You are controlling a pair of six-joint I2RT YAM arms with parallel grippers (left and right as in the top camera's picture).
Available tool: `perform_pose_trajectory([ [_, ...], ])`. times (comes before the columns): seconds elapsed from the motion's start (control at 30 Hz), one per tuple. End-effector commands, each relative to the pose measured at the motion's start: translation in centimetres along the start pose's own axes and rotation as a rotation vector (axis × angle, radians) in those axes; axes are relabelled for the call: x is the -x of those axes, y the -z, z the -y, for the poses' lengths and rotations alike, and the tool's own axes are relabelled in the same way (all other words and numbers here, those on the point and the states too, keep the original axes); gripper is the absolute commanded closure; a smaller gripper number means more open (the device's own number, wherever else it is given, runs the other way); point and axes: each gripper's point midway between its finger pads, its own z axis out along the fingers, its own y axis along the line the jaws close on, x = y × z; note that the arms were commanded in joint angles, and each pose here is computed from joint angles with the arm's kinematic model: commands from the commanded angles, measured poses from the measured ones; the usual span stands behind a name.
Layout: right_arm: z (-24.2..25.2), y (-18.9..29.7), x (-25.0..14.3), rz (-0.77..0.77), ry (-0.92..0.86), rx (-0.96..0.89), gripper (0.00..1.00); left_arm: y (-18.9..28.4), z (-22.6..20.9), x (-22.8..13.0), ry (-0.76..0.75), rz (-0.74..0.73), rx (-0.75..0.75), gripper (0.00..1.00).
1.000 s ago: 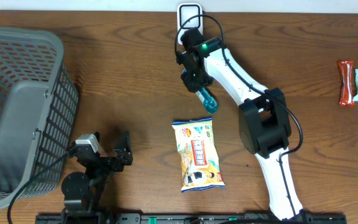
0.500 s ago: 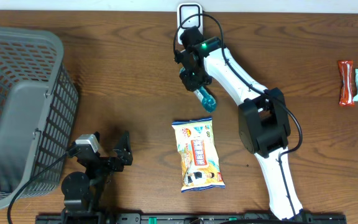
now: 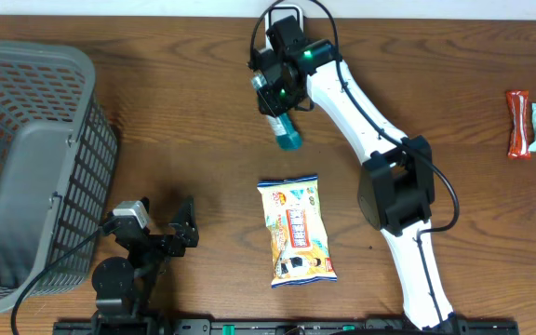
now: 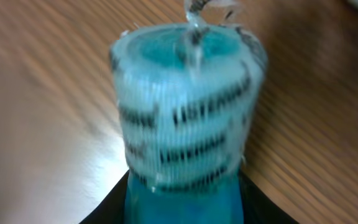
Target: Scan the item barcode
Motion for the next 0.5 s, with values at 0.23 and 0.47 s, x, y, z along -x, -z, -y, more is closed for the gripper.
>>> perform_pose_trajectory([
  [0.23,-8.8,7.3,6.5,0.289,0.191,0.315,0.99,-0.2,-0.2,-1.2,0.005,-0.037,-0.002,0.02],
  [0.47,-10.7,4.5,5.5,0.255,0.364,0.207,0.99,-0.2,-0.2,-1.2,0.005,-0.037,-0.002,0.02],
])
